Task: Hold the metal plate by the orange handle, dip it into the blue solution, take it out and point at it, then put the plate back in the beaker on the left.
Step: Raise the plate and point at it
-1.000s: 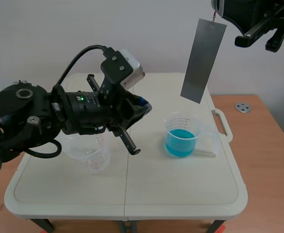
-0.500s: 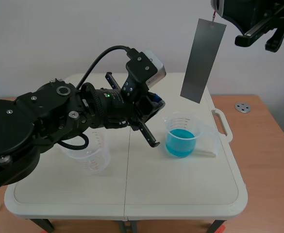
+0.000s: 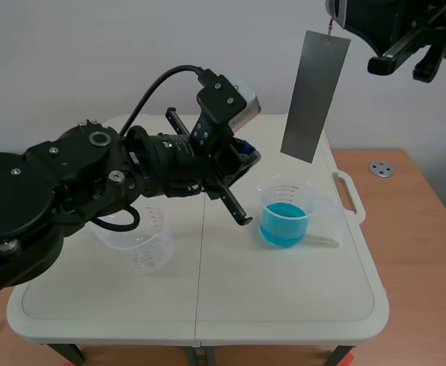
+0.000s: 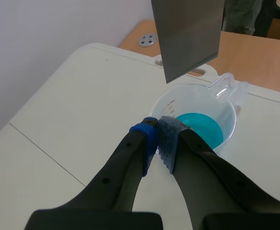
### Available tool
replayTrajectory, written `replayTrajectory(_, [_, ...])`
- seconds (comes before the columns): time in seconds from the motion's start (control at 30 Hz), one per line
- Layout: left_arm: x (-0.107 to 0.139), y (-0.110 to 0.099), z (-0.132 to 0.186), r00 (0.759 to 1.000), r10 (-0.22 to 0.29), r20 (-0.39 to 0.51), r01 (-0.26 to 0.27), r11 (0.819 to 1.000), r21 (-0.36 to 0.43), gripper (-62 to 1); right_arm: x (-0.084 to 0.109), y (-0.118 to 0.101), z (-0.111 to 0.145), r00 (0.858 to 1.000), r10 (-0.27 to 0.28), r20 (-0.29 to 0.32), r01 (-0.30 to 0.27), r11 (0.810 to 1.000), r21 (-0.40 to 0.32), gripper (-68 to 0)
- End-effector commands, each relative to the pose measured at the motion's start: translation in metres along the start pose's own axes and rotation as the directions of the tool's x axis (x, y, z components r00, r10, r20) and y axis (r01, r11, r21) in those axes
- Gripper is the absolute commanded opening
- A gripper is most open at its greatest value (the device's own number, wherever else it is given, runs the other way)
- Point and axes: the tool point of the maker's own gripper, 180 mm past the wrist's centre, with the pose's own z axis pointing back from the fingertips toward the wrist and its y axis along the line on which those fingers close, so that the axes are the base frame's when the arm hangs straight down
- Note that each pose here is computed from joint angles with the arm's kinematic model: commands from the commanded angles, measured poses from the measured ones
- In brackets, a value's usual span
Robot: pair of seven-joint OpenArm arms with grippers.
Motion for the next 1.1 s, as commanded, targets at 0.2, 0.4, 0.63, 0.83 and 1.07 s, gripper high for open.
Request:
replayTrajectory(0.2, [-0.001, 0.007, 0.012, 0.999, -0.018, 0.026, 0.018, 1.0, 0.024, -57.5, 0.015, 0.0, 0.0, 0.999, 0.026, 0.042, -0.027, 1.0, 0.011, -66.2])
replayTrajectory(0.4, [-0.028, 0.024, 0.053, 1.0, -0.016, -0.011, 0.017, 0.995, 0.098, -57.5, 0.015, 0.0, 0.0, 0.999, 0.027, 0.041, -0.027, 1.0, 0.011, -66.2])
replayTrajectory(0.63, [-0.052, 0.035, 0.124, 0.998, 0.017, -0.061, -0.008, 0.988, 0.153, -57.5, 0.015, 0.0, 0.0, 0.999, 0.027, 0.042, -0.027, 1.0, 0.011, -66.2])
replayTrajectory(0.83, [-0.086, 0.043, 0.19, 0.981, 0.065, -0.182, -0.021, 0.972, 0.233, -57.5, 0.015, 0.0, 0.0, 0.999, 0.025, 0.042, -0.025, 1.0, 0.01, -66.2])
replayTrajectory(1.07, [-0.144, 0.03, 0.261, 0.911, 0.184, -0.368, -0.053, 0.94, 0.337, -57.5, 0.014, 0.0, 0.0, 0.999, 0.025, 0.039, -0.025, 1.0, 0.011, -66.2])
